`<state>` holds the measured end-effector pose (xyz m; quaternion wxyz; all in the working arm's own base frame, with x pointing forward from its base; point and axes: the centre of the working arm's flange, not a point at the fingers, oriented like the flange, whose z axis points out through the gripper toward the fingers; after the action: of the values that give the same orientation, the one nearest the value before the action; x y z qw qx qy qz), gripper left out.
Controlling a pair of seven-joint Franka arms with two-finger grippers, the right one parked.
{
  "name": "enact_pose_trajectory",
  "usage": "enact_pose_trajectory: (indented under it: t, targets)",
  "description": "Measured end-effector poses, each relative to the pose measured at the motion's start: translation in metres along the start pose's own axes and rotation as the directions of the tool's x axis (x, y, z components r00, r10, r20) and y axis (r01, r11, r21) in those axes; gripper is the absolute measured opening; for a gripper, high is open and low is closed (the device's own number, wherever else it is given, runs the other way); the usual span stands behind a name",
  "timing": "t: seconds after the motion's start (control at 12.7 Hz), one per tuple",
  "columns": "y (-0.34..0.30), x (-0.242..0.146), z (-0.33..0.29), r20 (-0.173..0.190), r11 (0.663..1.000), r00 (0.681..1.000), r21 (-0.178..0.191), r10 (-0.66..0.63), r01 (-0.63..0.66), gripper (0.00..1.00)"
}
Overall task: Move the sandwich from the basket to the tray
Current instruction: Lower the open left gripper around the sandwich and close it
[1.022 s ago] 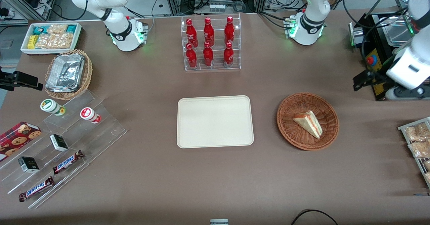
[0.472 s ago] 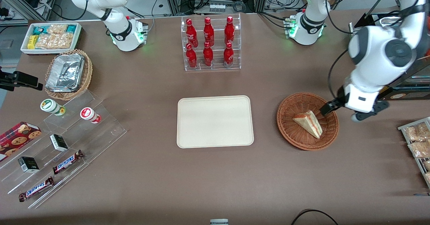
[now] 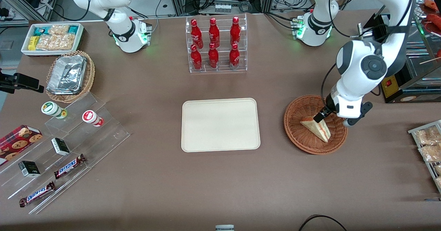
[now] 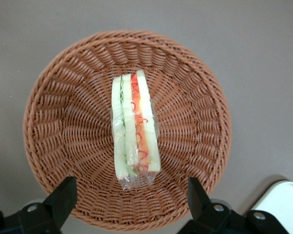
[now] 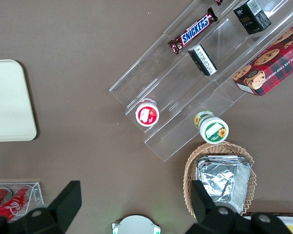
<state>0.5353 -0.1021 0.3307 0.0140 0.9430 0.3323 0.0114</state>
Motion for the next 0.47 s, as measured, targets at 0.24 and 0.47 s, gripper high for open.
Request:
enact_pose_trajectory:
  t: [0.24, 0.47]
  targets:
    - [0.000, 0.001, 0.034, 0.010, 1.000, 1.000, -0.002, -0.002, 0.002, 1.00]
    - [0.000, 0.001, 0.064, 0.023, 1.000, 1.000, 0.002, -0.005, 0.005, 0.93]
